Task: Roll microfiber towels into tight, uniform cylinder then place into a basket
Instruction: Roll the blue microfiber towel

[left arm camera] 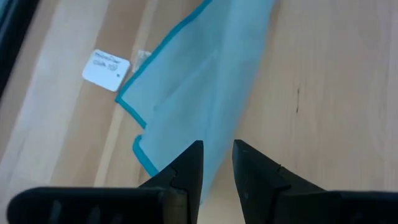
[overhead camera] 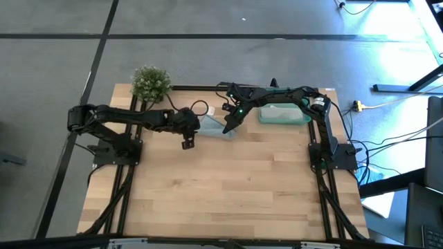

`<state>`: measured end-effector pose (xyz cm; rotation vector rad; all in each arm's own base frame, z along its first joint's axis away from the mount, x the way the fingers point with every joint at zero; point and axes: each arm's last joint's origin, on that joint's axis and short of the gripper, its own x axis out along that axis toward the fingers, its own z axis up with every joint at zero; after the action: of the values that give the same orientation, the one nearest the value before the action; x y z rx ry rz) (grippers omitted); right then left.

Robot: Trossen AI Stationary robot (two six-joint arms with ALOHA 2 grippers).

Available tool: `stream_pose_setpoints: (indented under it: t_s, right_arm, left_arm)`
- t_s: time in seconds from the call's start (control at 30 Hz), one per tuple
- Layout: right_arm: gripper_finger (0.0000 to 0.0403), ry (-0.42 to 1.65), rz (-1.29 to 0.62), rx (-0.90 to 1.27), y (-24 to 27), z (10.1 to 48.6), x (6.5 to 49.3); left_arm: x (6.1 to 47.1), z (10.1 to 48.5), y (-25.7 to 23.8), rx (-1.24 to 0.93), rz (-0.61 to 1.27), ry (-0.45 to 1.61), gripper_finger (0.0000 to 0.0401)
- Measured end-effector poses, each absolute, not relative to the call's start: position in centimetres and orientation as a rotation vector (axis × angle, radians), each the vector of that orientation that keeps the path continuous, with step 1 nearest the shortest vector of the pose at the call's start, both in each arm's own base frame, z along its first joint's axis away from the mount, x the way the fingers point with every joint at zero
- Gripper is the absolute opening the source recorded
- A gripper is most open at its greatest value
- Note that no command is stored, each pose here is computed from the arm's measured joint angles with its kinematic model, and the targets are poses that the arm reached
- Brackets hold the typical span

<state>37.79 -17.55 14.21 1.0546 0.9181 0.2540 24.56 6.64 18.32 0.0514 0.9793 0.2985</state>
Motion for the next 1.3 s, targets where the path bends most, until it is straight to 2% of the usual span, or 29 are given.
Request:
stream_pose_setpoints:
  t_s: [0.8, 0.87, 1.0, 1.3]
  right_arm:
    - [0.0018, 0.914, 0.265, 1.029, -17.4, 14.2, 37.9]
    - [0.0018, 0.914, 0.264, 1.028, -17.4, 14.2, 37.9]
    - [0.0018, 0.916, 0.261, 1.027, -17.4, 14.2, 37.9]
    - [0.0018, 0.918, 0.261, 1.029, -17.4, 14.2, 37.8]
  left_arm:
    - [25.6, 14.7, 7.0, 0.085, 0.3, 1.12, 0.008]
    - [25.6, 14.5, 7.1, 0.076, 0.305, 1.13, 0.0067]
    - [25.7, 15.0, 7.0, 0.02, 0.301, 1.148, 0.0013]
    - [27.0, 18.8, 7.0, -0.089, 0.137, 1.201, 0.0005]
